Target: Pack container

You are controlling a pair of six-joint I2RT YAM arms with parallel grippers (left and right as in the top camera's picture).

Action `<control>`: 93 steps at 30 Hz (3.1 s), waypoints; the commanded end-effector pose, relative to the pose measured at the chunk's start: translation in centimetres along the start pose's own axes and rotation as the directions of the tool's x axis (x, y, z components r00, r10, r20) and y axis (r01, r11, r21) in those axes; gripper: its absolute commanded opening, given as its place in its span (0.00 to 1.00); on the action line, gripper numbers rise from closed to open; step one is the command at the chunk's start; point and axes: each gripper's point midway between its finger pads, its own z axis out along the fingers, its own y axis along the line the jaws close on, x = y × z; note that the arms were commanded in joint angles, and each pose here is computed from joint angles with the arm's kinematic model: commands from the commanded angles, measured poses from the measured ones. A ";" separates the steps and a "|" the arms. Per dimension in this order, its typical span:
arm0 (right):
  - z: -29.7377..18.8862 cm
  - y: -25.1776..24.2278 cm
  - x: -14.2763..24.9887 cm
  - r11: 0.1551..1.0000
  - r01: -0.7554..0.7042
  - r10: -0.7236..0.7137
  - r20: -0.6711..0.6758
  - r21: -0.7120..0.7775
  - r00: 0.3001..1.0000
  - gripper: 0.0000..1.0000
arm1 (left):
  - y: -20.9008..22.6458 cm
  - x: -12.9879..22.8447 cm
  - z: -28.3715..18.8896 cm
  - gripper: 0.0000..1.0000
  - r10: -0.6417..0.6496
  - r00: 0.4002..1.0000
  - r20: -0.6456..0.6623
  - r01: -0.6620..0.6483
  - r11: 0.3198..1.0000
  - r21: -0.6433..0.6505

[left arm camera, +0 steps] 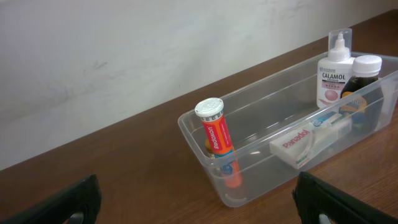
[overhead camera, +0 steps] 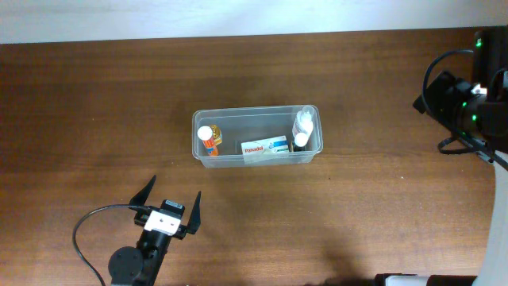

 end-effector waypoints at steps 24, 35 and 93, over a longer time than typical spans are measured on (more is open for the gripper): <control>-3.6 -4.5 6.9 0.972 0.007 0.050 0.235 -0.234 0.971 0.99 | 0.3 0.2 0.0 0.99 -0.018 1.000 -0.003 0.018 1.000 -0.017; 4.2 -0.1 10.8 0.783 0.094 0.196 0.387 -0.615 0.901 0.98 | 0.3 0.2 0.0 0.99 -0.018 1.000 -0.003 0.018 1.000 -0.017; 14.1 -1.0 16.0 0.769 0.393 0.073 0.680 -0.505 0.729 0.98 | 0.3 0.2 0.0 0.99 -0.018 1.000 -0.003 0.018 1.000 -0.017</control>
